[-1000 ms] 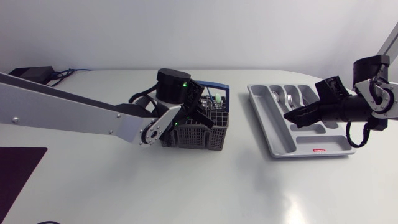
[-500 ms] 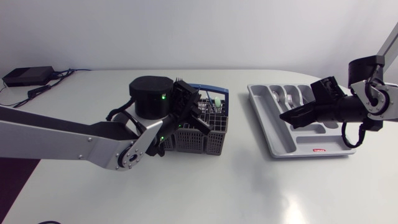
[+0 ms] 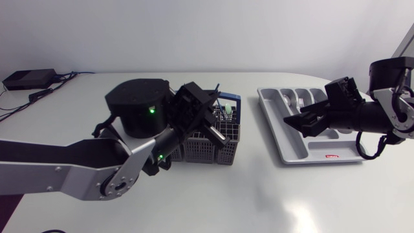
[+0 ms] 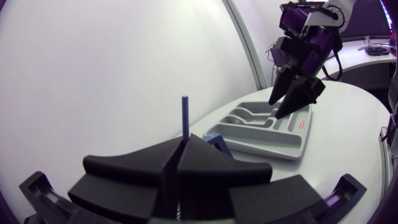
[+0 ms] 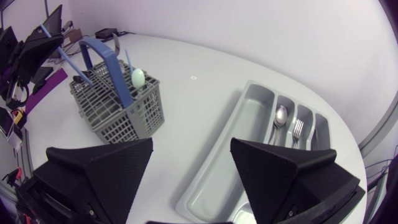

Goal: Unload the cutlery basket into the drawer organizer.

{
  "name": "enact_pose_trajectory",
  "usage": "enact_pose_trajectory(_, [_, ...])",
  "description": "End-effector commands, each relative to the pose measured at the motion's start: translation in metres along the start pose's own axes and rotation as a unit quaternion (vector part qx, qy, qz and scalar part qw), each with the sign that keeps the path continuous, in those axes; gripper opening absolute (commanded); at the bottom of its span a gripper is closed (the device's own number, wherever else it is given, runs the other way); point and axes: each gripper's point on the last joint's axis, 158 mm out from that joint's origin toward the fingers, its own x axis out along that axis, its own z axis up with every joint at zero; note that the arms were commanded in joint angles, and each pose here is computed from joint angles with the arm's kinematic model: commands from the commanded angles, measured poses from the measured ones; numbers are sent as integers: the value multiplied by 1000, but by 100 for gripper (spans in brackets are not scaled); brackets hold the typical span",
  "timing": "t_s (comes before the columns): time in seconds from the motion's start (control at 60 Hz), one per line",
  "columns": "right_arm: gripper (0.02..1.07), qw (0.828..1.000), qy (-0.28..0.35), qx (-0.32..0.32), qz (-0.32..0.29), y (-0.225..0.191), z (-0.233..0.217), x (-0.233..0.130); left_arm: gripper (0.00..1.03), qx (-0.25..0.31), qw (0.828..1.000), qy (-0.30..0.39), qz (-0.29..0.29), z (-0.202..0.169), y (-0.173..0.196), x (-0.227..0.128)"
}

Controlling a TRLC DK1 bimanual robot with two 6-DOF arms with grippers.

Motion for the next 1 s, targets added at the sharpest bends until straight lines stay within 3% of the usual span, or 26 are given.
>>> enact_pose_trajectory(0.0, [92, 1000, -14, -12, 19, 18, 0, -5, 16, -5, 999, -31, 6, 23, 8, -11])
enact_pose_trajectory(0.083, [92, 998, -36, -20, 47, 36, 7, -14, 16, -20, 999, -45, 3, 42, 17, -16])
enact_pose_trajectory(0.167, [92, 995, -58, -36, 69, 55, 15, -24, 16, -70, 997, -35, -17, 49, 28, -16])
enact_pose_trajectory(0.367, [92, 986, -75, -58, 137, 99, 25, -36, 16, -143, 986, -10, -89, 57, 18, -14])
enact_pose_trajectory(0.65, [92, 970, -75, -53, 224, 145, 40, -42, 16, -229, 953, 51, -193, 45, 0, -1])
enact_pose_trajectory(0.983, [92, 959, -72, -39, 270, 174, 63, -29, 16, -278, 912, 79, -292, 46, -27, -3])
